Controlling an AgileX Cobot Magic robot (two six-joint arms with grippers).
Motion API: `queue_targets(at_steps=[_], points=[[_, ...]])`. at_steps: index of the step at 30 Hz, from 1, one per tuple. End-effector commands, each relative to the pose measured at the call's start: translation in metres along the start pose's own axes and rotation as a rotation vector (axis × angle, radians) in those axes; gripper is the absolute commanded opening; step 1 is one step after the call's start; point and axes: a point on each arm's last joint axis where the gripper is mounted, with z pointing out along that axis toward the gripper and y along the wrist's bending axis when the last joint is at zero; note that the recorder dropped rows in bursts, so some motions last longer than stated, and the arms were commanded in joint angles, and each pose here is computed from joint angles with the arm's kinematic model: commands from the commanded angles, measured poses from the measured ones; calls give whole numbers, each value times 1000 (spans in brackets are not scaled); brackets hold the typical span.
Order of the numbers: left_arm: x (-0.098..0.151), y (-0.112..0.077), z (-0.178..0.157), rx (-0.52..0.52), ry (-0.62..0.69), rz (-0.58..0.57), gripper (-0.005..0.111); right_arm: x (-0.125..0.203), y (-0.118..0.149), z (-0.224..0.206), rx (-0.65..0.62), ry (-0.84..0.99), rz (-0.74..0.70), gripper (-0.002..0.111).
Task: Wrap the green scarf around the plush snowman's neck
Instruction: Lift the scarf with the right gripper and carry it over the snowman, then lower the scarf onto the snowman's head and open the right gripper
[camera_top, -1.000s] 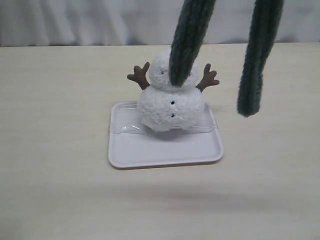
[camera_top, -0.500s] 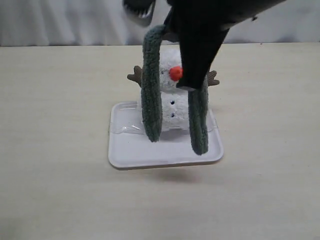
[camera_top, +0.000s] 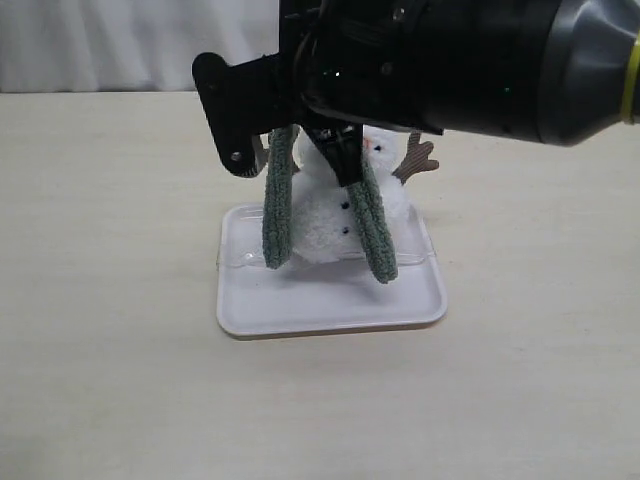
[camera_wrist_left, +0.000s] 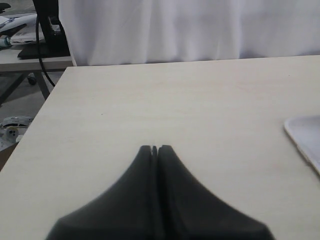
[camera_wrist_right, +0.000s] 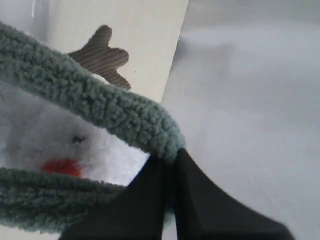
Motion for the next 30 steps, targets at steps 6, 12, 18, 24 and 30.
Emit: queue_targets(at_steps=[6,12,18,24,30], points=[[-1,0,0,6,-14,-2,0,13,-9,6,95,70,26,4],[-1,0,0,6,-14,-2,0,8,-10,7,109,3,168,4],[-1,0,0,6,-14,-2,0,18,-3,24,62,62,184,20],[-1,0,0,6,-14,-2,0,20,-2,25,51,63,203,45],[-1,0,0,6,-14,-2,0,25,2,25,20,119,377,53]])
